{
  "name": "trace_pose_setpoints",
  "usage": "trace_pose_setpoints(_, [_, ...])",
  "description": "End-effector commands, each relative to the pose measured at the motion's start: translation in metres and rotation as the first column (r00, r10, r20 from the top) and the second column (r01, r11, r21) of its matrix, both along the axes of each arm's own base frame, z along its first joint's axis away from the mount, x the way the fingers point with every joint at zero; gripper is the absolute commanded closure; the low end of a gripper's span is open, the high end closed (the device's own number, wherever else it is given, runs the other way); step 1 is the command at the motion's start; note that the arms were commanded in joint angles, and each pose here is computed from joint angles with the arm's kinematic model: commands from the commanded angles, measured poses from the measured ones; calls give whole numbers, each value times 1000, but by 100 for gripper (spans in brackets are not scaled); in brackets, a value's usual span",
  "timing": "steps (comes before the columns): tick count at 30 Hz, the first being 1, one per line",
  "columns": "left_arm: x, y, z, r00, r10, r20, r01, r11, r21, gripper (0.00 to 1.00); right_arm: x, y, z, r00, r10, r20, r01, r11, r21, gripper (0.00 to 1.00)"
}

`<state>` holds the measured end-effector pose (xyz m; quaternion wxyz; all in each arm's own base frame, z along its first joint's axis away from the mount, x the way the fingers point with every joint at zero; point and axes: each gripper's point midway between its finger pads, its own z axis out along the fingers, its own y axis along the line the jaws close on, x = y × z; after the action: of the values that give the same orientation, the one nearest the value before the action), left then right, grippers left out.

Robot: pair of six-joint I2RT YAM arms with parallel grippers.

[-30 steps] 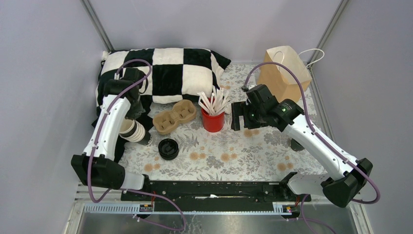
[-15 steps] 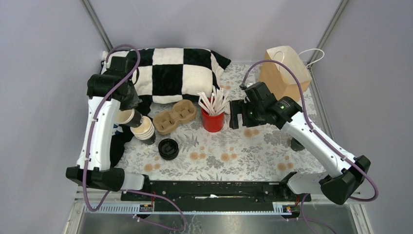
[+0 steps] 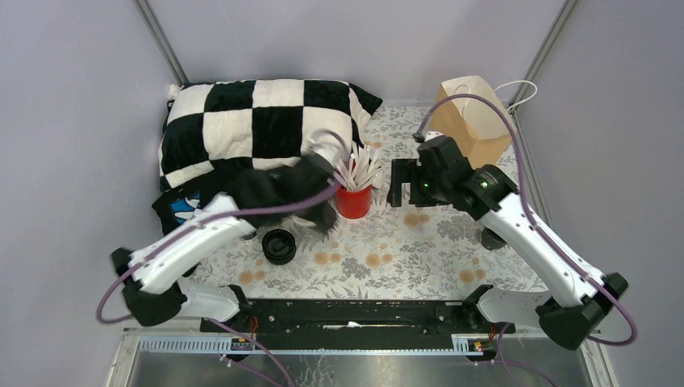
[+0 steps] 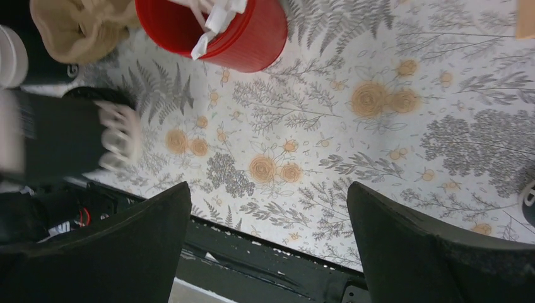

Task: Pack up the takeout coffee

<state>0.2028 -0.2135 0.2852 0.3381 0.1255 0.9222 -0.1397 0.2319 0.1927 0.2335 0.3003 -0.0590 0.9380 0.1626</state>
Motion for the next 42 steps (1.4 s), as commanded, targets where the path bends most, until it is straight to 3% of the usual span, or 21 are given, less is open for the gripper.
trace_pose_setpoints(1, [-18, -71, -31, 984, -135, 115, 132, 991, 33, 100, 3, -35, 27, 980, -169, 109, 166, 986, 29, 0])
trace_pose_setpoints(5, [-42, -114, -74, 937, -316, 147, 279, 933, 226, 100, -4, -57, 31, 959, -249, 136, 245, 968, 45, 0])
trace_pose_setpoints(13, [-54, -149, -136, 870, -491, 37, 454, 829, 325, 100, -16, -78, 41, 930, -330, 162, 321, 944, 79, 0])
trace_pose_setpoints(20, [-60, -156, -163, 846, -532, -24, 501, 780, 375, 100, -23, -82, 40, 926, -345, 157, 333, 938, 94, 0])
trace_pose_setpoints(25, [-61, -152, -154, 849, -529, -21, 498, 784, 371, 68, -24, -81, 41, 928, -340, 155, 328, 940, 97, 0])
trace_pose_setpoints(30, [-58, -122, -100, 900, -435, 25, 399, 846, 355, 38, -23, -83, 44, 926, -338, 169, 327, 941, 90, 0])
trace_pose_setpoints(34, [-49, -75, -61, 973, -232, -21, 232, 958, 167, 32, -22, -81, 43, 931, -324, 169, 315, 946, 82, 0])
trace_pose_setpoints(38, [-33, -12, -84, 979, -7, -206, 16, 999, 41, 22, -20, -73, 38, 940, -303, 154, 291, 952, 95, 0])
trace_pose_setpoints(42, [-31, 27, -115, 938, 89, -336, -58, 993, 101, 17, -17, -66, 37, 949, -279, 148, 266, 958, 104, 0])
